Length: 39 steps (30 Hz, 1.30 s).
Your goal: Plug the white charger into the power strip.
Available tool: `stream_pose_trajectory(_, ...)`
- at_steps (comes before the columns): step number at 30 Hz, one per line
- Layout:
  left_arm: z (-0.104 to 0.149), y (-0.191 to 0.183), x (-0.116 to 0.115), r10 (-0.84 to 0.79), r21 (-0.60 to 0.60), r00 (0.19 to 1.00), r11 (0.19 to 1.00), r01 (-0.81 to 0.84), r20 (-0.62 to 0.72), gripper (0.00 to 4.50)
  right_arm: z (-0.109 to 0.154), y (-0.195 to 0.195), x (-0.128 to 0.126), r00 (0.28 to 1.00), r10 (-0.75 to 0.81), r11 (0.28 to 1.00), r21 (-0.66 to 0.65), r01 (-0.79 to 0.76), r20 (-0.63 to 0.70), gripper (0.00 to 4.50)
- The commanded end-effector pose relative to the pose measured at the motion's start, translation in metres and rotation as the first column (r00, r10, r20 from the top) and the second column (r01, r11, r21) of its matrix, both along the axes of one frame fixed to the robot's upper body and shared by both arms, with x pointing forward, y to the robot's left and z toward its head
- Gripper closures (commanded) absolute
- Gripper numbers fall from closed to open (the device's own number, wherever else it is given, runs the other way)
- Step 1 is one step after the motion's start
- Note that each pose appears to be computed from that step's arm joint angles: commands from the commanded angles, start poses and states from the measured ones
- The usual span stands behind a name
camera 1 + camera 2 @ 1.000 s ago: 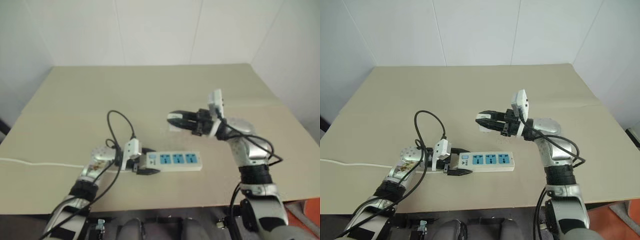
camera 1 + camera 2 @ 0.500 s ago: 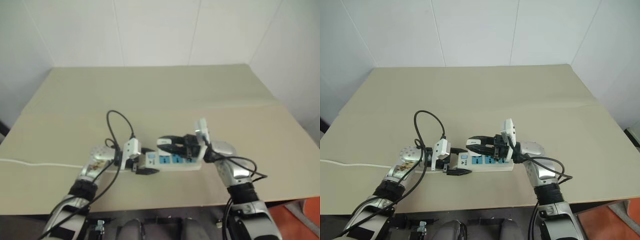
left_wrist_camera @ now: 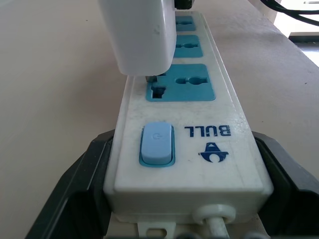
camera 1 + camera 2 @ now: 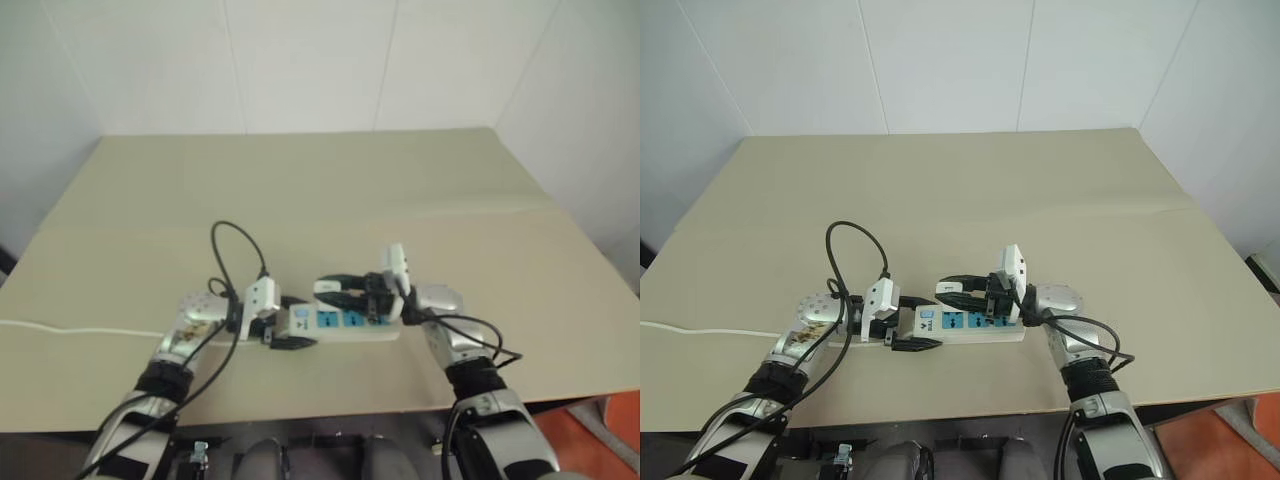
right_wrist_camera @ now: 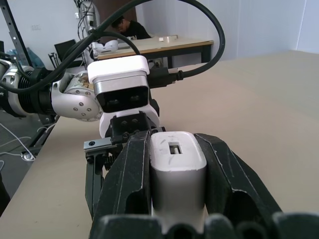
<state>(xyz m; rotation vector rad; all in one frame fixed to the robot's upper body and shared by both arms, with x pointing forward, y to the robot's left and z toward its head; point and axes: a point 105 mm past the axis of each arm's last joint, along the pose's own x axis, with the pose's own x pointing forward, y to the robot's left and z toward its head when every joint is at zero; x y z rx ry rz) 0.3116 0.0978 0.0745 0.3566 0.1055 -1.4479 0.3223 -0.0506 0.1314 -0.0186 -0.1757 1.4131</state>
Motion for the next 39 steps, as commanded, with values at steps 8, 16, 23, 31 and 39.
stream_pose_trajectory(8,-0.020,0.008,-0.005,0.021,0.069,0.998,0.997,-0.017,-0.057,1.19,-0.003,0.011,-0.006,0.998,0.064,0.998,-0.021,-0.065,-0.014,3.37)
stream_pose_trajectory(16,-0.020,0.008,-0.004,0.024,0.070,0.998,0.997,-0.020,-0.057,1.19,-0.016,0.004,-0.001,0.999,0.037,0.995,-0.089,-0.037,-0.002,3.37)
stream_pose_trajectory(23,-0.020,0.009,-0.004,0.027,0.071,0.998,0.997,-0.023,-0.056,1.19,-0.035,-0.024,0.003,1.000,-0.002,0.983,-0.181,0.000,-0.011,3.37)
stream_pose_trajectory(31,-0.020,0.010,-0.003,0.030,0.074,0.998,0.997,-0.026,-0.054,1.19,-0.049,-0.044,0.001,0.999,-0.017,0.968,-0.251,0.008,-0.034,3.37)
stream_pose_trajectory(39,-0.020,0.010,-0.002,0.027,0.077,0.998,0.997,-0.023,-0.051,1.19,-0.049,-0.034,0.002,0.999,0.023,0.960,-0.277,-0.031,-0.030,3.37)
